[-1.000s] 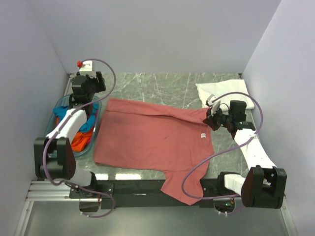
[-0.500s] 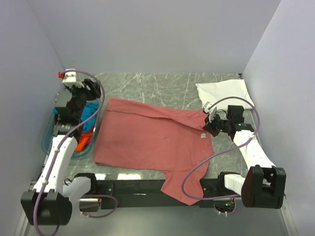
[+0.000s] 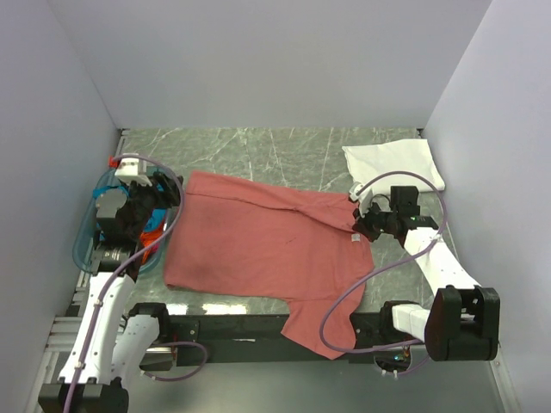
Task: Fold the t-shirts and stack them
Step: Fold the tshirt
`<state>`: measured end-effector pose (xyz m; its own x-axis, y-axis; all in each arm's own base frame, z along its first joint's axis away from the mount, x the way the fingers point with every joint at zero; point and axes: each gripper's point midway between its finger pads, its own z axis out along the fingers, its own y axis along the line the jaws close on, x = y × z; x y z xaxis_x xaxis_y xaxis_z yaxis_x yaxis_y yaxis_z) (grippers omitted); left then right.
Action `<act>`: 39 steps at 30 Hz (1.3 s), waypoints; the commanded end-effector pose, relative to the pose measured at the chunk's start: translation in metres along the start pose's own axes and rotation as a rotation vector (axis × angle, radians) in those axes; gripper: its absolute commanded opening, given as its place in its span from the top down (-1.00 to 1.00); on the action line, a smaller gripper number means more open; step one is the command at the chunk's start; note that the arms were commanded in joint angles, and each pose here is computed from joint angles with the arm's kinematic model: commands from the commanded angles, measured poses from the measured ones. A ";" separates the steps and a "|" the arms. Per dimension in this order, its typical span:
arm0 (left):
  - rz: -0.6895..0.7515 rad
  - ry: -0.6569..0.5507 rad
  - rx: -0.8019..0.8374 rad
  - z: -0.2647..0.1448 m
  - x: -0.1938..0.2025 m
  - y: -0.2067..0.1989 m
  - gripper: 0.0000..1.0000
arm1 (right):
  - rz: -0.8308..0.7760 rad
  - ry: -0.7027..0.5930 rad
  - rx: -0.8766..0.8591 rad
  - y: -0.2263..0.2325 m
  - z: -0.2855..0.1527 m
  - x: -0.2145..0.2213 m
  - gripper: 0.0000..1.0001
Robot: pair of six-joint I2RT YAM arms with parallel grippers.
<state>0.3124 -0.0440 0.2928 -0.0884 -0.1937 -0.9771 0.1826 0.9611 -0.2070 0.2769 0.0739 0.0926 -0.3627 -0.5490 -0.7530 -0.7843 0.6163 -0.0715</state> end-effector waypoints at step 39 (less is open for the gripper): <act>0.033 0.017 0.075 -0.032 0.022 -0.015 -0.36 | -0.146 0.143 -0.068 0.039 0.013 0.032 0.86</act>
<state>0.2789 -0.0519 0.2649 -0.1398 -0.1723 -0.9751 0.2251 0.9534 -0.2007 0.2498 0.0876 0.0586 -0.3436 -0.6733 -0.6547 -0.8445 0.5265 -0.0982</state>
